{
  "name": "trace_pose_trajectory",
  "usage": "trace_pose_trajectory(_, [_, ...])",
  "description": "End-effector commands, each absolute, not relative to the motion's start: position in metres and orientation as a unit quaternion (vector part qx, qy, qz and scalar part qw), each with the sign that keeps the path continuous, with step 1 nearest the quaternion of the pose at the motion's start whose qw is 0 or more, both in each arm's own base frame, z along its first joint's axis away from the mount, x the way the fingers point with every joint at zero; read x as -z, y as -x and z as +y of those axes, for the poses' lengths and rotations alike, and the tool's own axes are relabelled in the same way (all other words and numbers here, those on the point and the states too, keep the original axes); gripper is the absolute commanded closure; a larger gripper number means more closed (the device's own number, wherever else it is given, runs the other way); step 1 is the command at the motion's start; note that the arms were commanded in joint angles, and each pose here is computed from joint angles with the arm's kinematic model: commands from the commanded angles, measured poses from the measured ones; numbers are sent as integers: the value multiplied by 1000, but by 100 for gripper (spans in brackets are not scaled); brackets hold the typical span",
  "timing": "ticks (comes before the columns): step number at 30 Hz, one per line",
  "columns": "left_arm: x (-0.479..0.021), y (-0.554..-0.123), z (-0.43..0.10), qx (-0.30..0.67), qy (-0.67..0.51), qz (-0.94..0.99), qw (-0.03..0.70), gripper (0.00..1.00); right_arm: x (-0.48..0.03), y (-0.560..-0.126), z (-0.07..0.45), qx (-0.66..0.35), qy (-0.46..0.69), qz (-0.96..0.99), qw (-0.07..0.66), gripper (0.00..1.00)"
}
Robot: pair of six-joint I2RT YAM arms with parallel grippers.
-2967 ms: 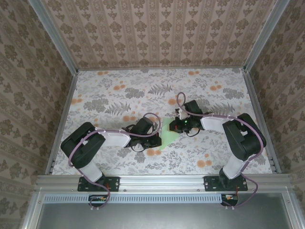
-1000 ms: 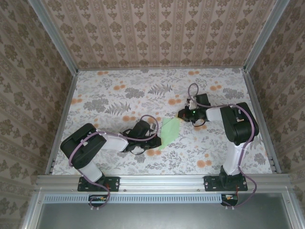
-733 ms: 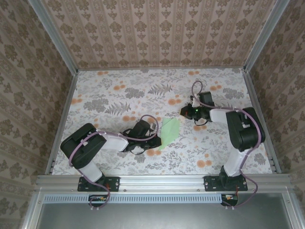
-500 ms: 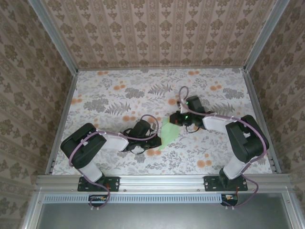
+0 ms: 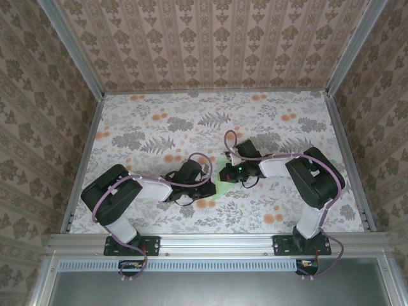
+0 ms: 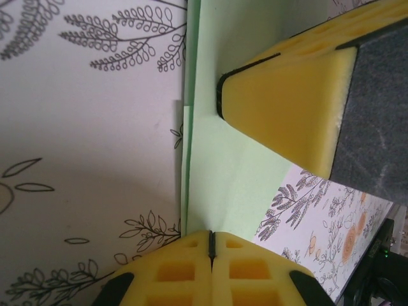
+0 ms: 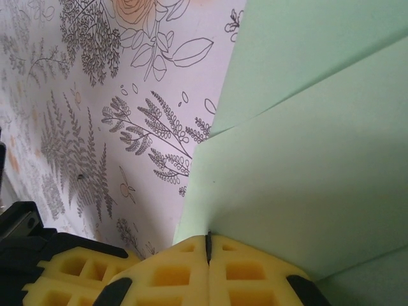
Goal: Fold a paper plane with a square sheet of paper (pick it up from the middle)
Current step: Fourth fold the wing at the center of the table.
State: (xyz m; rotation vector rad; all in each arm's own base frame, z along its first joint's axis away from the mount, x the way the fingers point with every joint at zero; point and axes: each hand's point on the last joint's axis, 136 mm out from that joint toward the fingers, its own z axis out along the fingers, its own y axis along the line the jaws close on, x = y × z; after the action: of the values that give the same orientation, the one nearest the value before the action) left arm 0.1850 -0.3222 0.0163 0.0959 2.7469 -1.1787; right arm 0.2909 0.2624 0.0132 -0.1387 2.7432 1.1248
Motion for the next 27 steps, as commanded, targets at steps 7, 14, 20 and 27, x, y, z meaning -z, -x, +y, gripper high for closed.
trace_pose_trajectory(7, [53,-133,-262,261,3,965,-32,100,14,-367,185,-309,-63,940,131,100])
trace_pose_trajectory(14, [54,-132,-262,264,2,964,-33,100,11,-396,154,-290,-101,939,152,100])
trace_pose_trajectory(20, [43,-139,-273,281,-13,960,-19,100,-18,-409,148,-306,-109,929,180,100])
trace_pose_trajectory(27, [-28,-190,-312,341,-52,936,66,89,-64,-380,161,-359,-114,909,176,94])
